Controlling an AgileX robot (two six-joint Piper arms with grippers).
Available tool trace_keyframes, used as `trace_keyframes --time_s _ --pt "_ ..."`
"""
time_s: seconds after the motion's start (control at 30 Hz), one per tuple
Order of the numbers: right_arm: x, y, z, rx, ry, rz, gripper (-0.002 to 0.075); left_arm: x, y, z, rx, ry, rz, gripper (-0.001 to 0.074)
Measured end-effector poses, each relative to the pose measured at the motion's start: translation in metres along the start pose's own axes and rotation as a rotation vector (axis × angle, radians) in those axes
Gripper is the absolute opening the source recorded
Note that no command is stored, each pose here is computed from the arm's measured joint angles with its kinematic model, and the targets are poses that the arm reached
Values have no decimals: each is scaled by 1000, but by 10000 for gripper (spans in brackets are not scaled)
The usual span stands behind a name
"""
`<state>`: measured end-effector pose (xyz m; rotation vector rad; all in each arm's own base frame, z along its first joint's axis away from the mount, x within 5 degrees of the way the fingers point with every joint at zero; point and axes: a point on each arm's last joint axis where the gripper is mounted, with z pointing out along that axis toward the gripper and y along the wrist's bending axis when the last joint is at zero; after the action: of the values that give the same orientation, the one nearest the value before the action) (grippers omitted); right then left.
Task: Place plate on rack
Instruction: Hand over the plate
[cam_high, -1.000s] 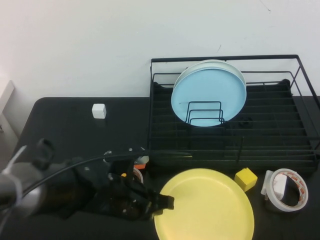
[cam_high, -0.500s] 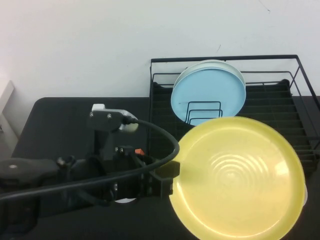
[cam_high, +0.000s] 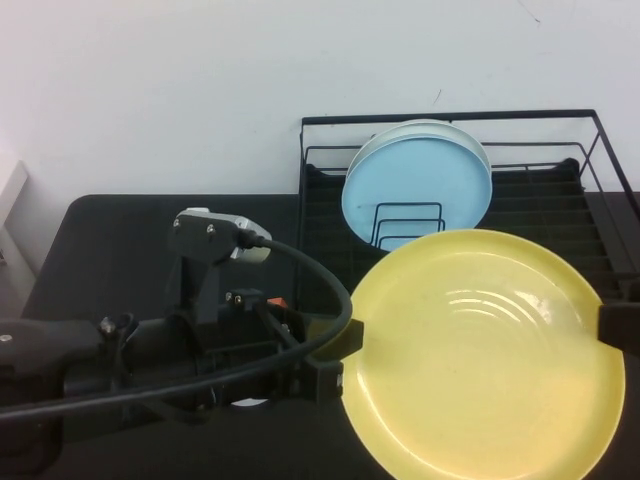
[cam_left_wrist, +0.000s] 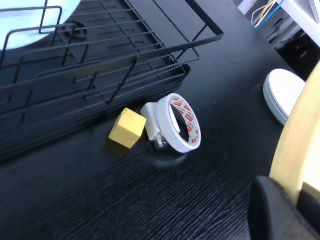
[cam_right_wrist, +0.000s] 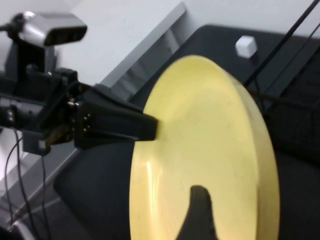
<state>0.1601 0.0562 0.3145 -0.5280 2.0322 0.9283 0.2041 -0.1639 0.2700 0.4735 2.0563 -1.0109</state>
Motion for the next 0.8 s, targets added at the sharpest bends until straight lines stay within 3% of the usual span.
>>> trace_keyframes --time_s 0.2,0.33,0.43,0.53,0.57,0.63,0.8 --pt "5 -18 23 -95 96 19 524 0 0 0 0 0 72 5" --pt "10 -20 39 -162 154 -16 461 0 0 0 0 0 94 5" --pt "14 -21 50 -202 189 -43 356 0 0 0 -4 -1 98 5" --pt "17 -26 58 -206 200 -53 185 0 2 0 -22 -4 101 11" --pt "16 -28 59 -189 190 -49 142 -1 2 0 -27 -5 101 25" --pt "14 -34 63 -144 169 -48 129 -1 3 0 -34 -9 103 73" --pt "-8 -40 63 -60 87 -192 125 -3 9 -1 -105 -22 107 324"
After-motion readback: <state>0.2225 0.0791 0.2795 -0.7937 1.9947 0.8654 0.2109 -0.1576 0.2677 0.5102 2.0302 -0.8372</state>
